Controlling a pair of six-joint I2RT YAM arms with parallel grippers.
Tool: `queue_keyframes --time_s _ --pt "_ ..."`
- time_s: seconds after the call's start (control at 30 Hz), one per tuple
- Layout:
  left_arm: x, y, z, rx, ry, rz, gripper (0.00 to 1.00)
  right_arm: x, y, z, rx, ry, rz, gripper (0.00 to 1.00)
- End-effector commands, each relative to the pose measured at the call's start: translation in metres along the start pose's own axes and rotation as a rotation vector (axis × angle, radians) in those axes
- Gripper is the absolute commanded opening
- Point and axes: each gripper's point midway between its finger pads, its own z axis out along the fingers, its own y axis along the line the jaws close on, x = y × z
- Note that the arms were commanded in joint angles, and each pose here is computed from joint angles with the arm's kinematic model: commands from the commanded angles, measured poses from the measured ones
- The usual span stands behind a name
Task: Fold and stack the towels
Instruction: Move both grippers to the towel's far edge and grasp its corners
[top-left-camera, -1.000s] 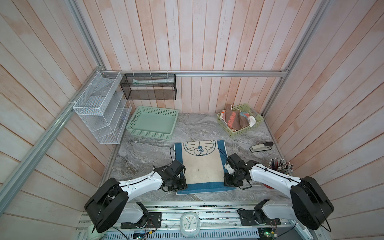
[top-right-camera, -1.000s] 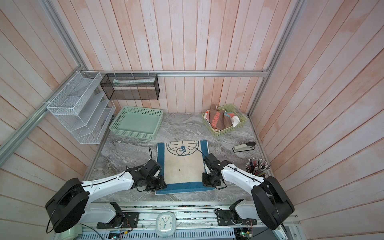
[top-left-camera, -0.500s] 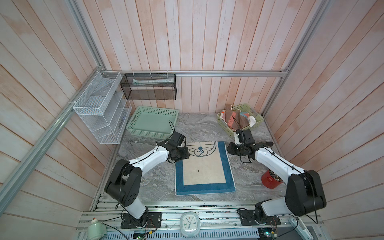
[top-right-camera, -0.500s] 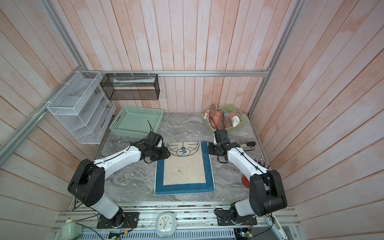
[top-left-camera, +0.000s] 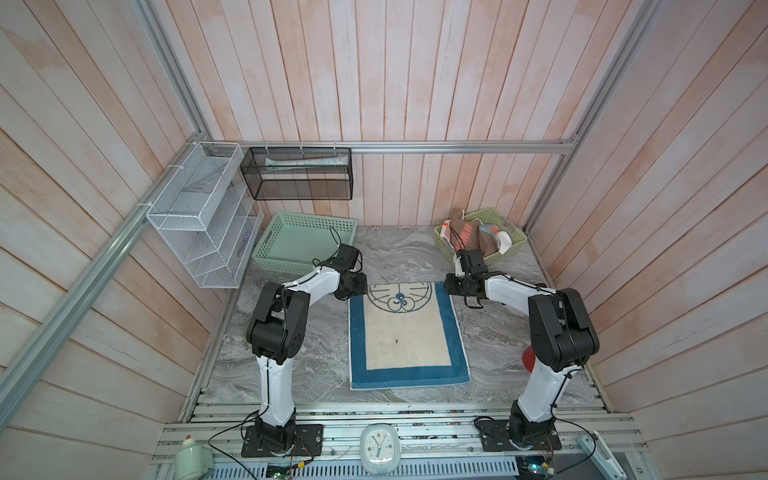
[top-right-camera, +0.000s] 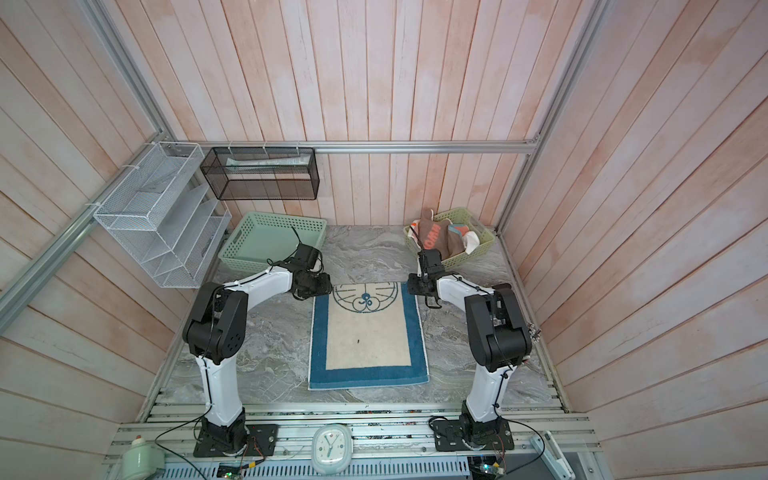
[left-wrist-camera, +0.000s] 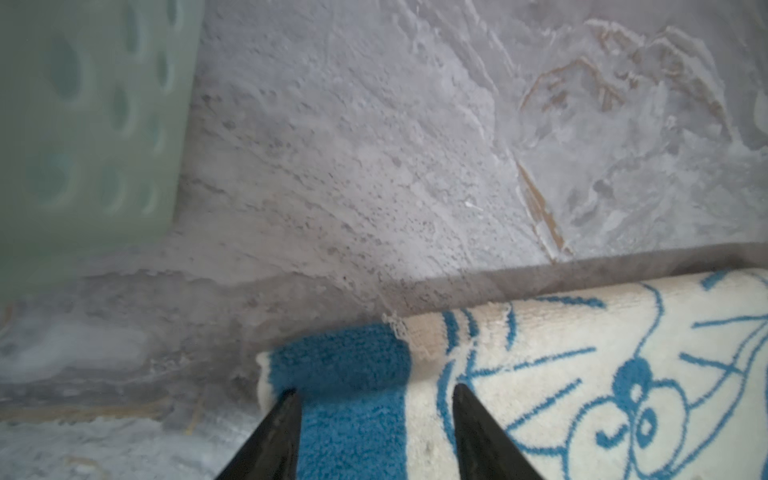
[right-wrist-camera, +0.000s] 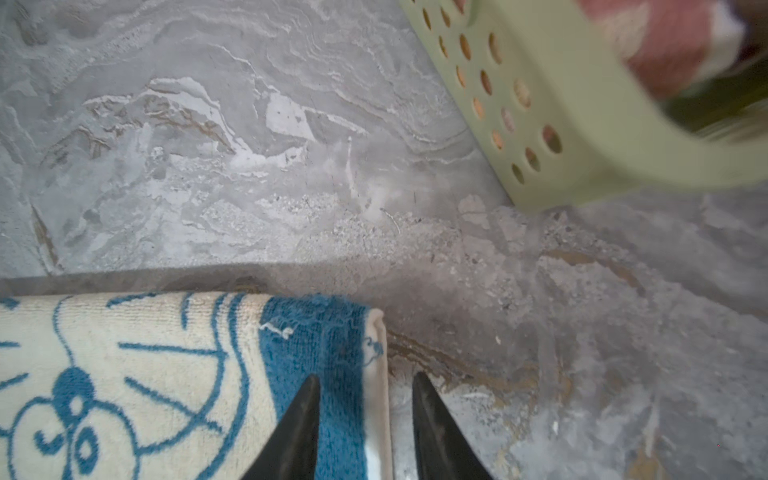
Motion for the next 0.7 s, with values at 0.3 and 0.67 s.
queue_keyframes --time_s 0.3,0.67 --pt "0.003 0.018 0.019 -0.008 0.033 0.014 0.67 0.049 -0.018 0.015 0.068 0.120 0.014 0.12" --pt "0.009 -0.015 0.017 0.202 0.030 0.075 0.50 0.059 -0.035 -0.009 0.109 0.093 0.041 0.29"
